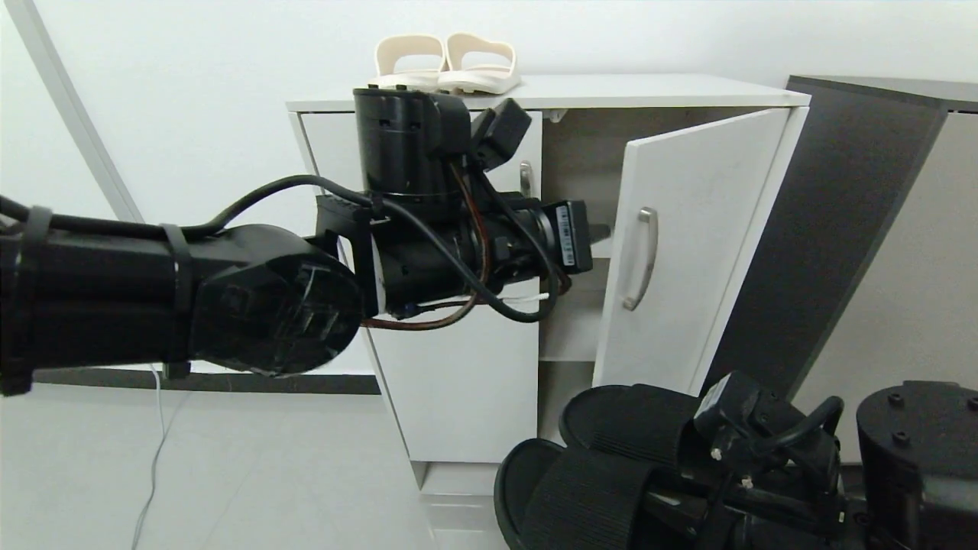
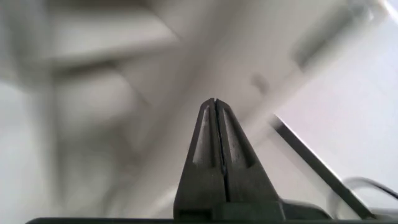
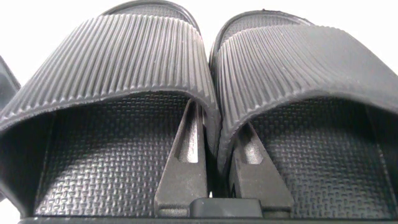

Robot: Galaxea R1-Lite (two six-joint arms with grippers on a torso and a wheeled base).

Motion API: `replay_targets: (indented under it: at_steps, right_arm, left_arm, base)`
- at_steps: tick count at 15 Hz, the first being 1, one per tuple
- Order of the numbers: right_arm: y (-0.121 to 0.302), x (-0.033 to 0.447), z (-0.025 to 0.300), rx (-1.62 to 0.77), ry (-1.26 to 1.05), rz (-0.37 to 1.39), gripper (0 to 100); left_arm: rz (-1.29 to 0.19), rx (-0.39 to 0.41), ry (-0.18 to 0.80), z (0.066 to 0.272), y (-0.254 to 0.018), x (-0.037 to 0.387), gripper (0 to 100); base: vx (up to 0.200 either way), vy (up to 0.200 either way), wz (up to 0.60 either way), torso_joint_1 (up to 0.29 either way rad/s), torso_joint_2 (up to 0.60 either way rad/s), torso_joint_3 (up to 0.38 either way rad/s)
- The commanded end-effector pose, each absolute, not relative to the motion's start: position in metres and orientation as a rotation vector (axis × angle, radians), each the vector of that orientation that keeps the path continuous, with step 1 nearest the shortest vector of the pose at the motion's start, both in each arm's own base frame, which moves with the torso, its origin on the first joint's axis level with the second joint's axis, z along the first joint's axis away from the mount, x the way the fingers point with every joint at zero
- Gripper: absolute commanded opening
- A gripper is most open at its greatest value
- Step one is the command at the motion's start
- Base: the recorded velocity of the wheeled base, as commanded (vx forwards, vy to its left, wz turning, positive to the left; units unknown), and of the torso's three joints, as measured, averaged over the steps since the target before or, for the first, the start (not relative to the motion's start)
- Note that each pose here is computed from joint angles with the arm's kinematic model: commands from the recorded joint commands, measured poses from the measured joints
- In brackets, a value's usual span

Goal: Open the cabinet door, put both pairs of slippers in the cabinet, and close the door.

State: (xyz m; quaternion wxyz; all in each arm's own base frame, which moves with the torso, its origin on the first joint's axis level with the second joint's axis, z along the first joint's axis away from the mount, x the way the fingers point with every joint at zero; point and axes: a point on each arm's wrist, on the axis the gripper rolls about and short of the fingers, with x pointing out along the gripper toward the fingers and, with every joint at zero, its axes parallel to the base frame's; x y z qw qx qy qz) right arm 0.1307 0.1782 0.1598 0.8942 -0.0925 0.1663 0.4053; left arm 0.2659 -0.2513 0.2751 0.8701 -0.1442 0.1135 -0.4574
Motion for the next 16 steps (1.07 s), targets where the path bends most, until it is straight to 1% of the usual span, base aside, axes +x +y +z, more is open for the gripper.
replay_targets:
  at_steps: [1, 2, 3, 4, 6, 7, 8, 9, 11, 12, 13, 14, 16]
  right_arm:
    - [0.179, 0.128, 0.160, -0.194, 0.344, 0.850, 0]
    - [0.180, 0.128, 0.161, -0.193, 0.341, 0.852, 0]
    - [0.179, 0.127, 0.162, -0.192, 0.335, 0.851, 0]
    - [0.179, 0.127, 0.162, -0.191, 0.333, 0.851, 0]
    - [0.179, 0.127, 0.162, -0.189, 0.332, 0.849, 0]
    - [0.178, 0.128, 0.162, -0.187, 0.331, 0.845, 0]
    - [0.178, 0.129, 0.163, -0.186, 0.330, 0.842, 0]
    - [0.176, 0.133, 0.163, -0.181, 0.330, 0.821, 0]
    - [0.174, 0.138, 0.164, -0.175, 0.330, 0.803, 0]
    - [0.173, 0.140, 0.165, -0.171, 0.328, 0.794, 0]
    - [0.173, 0.141, 0.165, -0.170, 0.326, 0.792, 0]
    - [0.174, 0.141, 0.166, -0.170, 0.325, 0.792, 0]
    - [0.174, 0.141, 0.165, -0.171, 0.328, 0.792, 0]
  left_arm:
    - [-1.050, -0.295, 0.236, 0.272, -0.279, 0.243, 0]
    - [-1.056, -0.297, 0.228, 0.272, -0.282, 0.242, 0]
    - [-1.051, -0.305, 0.205, 0.274, -0.280, 0.245, 0]
    - [-1.024, -0.311, 0.197, 0.275, -0.272, 0.251, 0]
    - [-0.941, -0.316, 0.174, 0.282, -0.234, 0.257, 0]
    - [-0.909, -0.320, 0.162, 0.287, -0.213, 0.250, 0]
    - [-0.890, -0.324, 0.151, 0.291, -0.198, 0.242, 0]
    - [-0.859, -0.330, 0.125, 0.296, -0.161, 0.213, 0]
    - [-0.848, -0.339, 0.079, 0.298, -0.120, 0.163, 0]
    - [-0.853, -0.342, 0.052, 0.293, -0.095, 0.126, 0]
    - [-0.848, -0.342, 0.051, 0.286, -0.076, 0.100, 0]
    - [-0.839, -0.339, 0.070, 0.277, -0.057, 0.074, 0]
    - [-0.755, -0.327, 0.092, 0.259, -0.025, 0.033, 0]
  base:
    - [-0.200, 0.000, 0.00, 0.002, 0.01, 0.007]
    - [-0.200, 0.000, 0.00, 0.002, 0.00, -0.002]
    - [0.000, 0.000, 0.00, 0.000, 0.00, 0.000]
    - [0.000, 0.000, 0.00, 0.000, 0.00, 0.000]
    - [0.000, 0.000, 0.00, 0.000, 0.00, 0.000]
    - [0.000, 0.000, 0.00, 0.000, 0.00, 0.000]
    - [0.000, 0.000, 0.00, 0.000, 0.00, 0.000]
    - [0.000, 0.000, 0.00, 0.000, 0.00, 0.000]
    - [0.000, 0.000, 0.00, 0.000, 0.00, 0.000]
    - [0.000, 0.000, 0.00, 0.000, 0.00, 0.000]
    - [0.000, 0.000, 0.00, 0.000, 0.00, 0.000]
    - [0.000, 0.000, 0.00, 0.000, 0.00, 0.000]
    - [0.000, 0.000, 0.00, 0.000, 0.00, 0.000]
